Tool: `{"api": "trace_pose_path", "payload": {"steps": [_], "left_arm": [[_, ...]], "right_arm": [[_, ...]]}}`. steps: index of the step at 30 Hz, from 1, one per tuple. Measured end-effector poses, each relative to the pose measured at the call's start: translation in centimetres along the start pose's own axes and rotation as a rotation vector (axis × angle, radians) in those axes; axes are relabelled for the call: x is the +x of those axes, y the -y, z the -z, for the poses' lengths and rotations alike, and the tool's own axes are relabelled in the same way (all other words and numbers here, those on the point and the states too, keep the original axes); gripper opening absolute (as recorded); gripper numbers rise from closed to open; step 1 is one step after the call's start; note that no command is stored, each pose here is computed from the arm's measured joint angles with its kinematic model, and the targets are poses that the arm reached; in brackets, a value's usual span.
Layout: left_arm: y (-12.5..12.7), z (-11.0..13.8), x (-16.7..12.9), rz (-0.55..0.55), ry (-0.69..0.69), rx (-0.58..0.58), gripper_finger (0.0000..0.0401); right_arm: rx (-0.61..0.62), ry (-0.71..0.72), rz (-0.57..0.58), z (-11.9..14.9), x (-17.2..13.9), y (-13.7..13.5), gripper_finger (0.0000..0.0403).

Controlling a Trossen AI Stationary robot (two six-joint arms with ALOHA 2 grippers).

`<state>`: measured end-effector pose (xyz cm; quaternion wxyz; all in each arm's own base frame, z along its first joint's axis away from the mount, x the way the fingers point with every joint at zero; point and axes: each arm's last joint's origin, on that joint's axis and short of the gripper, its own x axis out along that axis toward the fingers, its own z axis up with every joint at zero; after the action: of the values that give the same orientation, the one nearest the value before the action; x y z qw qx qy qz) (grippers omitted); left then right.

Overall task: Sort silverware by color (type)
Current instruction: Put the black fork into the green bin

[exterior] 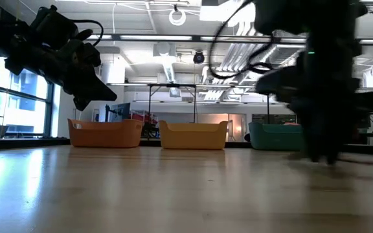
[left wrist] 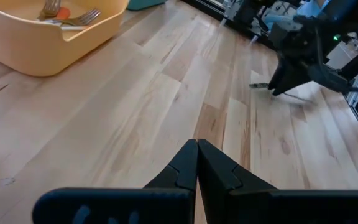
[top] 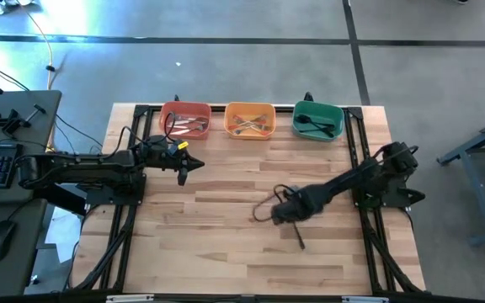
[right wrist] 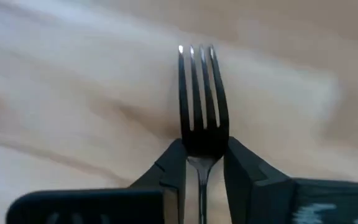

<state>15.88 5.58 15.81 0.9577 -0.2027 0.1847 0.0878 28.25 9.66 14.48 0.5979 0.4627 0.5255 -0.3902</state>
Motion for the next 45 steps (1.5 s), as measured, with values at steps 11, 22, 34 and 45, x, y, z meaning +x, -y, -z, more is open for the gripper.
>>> {"api": "trace_pose_path", "payload": {"steps": [11, 22, 34, 45], "left_arm": [[-0.2, -0.1, 0.0, -0.076, 0.024, -0.051, 0.0000], [-0.3, 0.0, 0.0, -0.112, 0.027, -0.077, 0.0000], [-0.6, 0.4, 0.0, -0.169, -0.004, -0.049, 0.0000], [-0.6, 0.9, -0.1, -0.134, -0.067, -0.030, 0.0000]], "right_arm": [[-0.177, 0.117, -0.111, -9.5, -4.6, -2.7, 0.0002], [-0.249, 0.154, -0.186, -18.6, -11.4, 1.4, 0.0008], [-0.327, -0.018, -0.224, -15.4, -5.7, 1.2, 0.0149], [-0.307, -0.055, -0.411, -15.0, 0.2, 4.4, 0.0188]]}}
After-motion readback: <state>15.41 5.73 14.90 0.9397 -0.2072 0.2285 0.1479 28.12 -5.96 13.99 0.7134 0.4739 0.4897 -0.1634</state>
